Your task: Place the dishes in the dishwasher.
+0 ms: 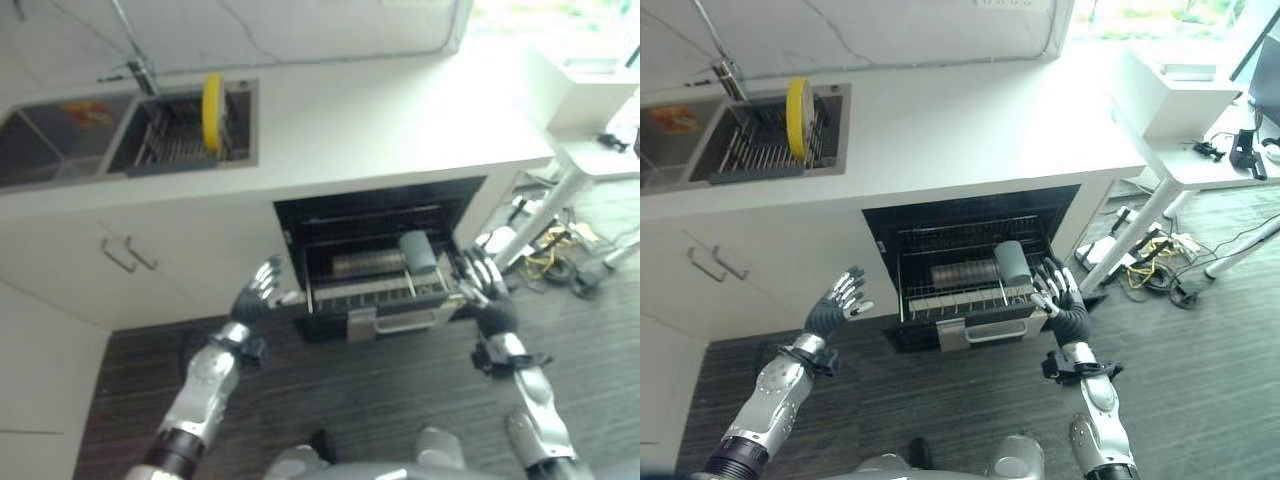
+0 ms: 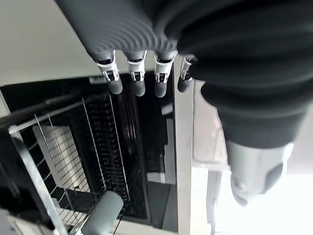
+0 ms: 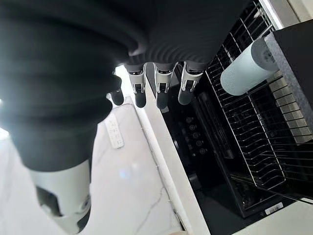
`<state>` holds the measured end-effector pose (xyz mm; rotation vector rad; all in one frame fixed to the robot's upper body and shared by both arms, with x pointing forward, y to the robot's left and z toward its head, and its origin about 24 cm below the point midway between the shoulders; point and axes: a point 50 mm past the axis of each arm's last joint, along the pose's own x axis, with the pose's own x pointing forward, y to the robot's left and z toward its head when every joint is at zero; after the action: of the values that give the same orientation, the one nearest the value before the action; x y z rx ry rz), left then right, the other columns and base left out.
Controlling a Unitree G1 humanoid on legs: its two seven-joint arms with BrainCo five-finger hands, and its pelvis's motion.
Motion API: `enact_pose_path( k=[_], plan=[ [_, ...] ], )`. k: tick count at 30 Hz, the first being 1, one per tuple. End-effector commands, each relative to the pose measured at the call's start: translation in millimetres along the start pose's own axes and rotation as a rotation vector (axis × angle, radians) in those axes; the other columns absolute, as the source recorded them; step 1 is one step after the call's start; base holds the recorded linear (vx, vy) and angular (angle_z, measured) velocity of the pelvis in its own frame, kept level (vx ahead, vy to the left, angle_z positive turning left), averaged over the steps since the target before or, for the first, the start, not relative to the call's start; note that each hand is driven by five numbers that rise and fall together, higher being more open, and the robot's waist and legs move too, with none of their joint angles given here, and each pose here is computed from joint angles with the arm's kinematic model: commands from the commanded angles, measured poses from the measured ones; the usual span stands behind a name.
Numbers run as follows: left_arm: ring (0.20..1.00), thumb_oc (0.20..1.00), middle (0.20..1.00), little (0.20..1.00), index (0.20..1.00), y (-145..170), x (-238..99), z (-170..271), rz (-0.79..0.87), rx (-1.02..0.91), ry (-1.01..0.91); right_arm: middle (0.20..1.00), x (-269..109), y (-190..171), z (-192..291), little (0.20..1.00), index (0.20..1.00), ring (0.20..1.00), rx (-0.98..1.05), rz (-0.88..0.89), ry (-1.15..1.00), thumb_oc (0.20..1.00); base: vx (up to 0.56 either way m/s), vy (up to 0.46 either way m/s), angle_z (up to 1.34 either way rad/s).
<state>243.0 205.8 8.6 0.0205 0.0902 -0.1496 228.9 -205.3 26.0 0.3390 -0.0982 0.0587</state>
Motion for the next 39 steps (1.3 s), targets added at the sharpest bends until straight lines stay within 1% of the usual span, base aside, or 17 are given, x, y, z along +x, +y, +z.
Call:
enact_pose_path(
  k=[1,5,11,18,21,24,26,28,31,36,39],
  plan=[
    [1.0,1.0,1.0,1.0,1.0,-6,7,30,-0.038,0.03,-0.146,1.0,13,-3,30,1.0,1.0,1.0,-0.043,0.027,-0.136,1.0,0.02,0.001,0.36],
    [1.0,1.0,1.0,1.0,1.0,-12,11,30,-0.039,0.002,-0.188,1.0,26,-11,45,1.0,1.0,1.0,-0.086,0.056,-0.172,1.0,0.05,-0.099,0.26],
    [1.0,1.0,1.0,1.0,1.0,-13,9,25,-0.044,-0.029,-0.18,1.0,27,-10,44,1.0,1.0,1.0,-0.115,0.055,-0.175,1.0,0.12,0.129,0.04],
    [1.0,1.0,1.0,1.0,1.0,-7,-2,18,-0.033,-0.082,-0.198,1.0,26,-13,52,1.0,1.0,1.0,-0.155,0.058,-0.194,1.0,0.2,0.507,-0.45],
    [1.0,1.0,1.0,1.0,1.0,-8,1,19,-0.052,-0.05,-0.187,1.0,23,-18,56,1.0,1.0,1.0,-0.134,0.037,-0.204,1.0,0.14,0.594,-0.49],
    [1.0,1.0,1.0,1.0,1.0,-12,9,24,-0.077,0.013,-0.172,1.0,17,-15,50,1.0,1.0,1.0,-0.095,0.021,-0.203,1.0,0.09,0.444,-0.05],
    [1.0,1.0,1.0,1.0,1.0,-11,9,27,-0.073,0.034,-0.167,1.0,16,-11,47,1.0,1.0,1.0,-0.066,0.023,-0.203,1.0,0.02,0.343,-0.14],
    [1.0,1.0,1.0,1.0,1.0,-4,6,30,-0.03,0.044,-0.165,1.0,18,-2,42,1.0,1.0,1.0,-0.042,0.055,-0.191,1.0,-0.06,0.321,-0.57],
    [1.0,1.0,1.0,1.0,1.0,1,4,36,-0.025,0.034,-0.177,1.0,19,3,40,1.0,1.0,1.0,-0.041,0.055,-0.188,1.0,-0.05,0.151,-0.81],
    [1.0,1.0,1.0,1.0,1.0,2,5,39,-0.008,0.028,-0.202,1.0,27,4,43,1.0,1.0,1.0,-0.047,0.078,-0.203,1.0,-0.05,-0.009,0.02],
    [1.0,1.0,1.0,1.0,1.0,-5,2,35,-0.017,-0.002,-0.22,1.0,31,-1,53,1.0,1.0,1.0,-0.073,0.085,-0.225,1.0,-0.04,-0.104,0.02]
  ],
)
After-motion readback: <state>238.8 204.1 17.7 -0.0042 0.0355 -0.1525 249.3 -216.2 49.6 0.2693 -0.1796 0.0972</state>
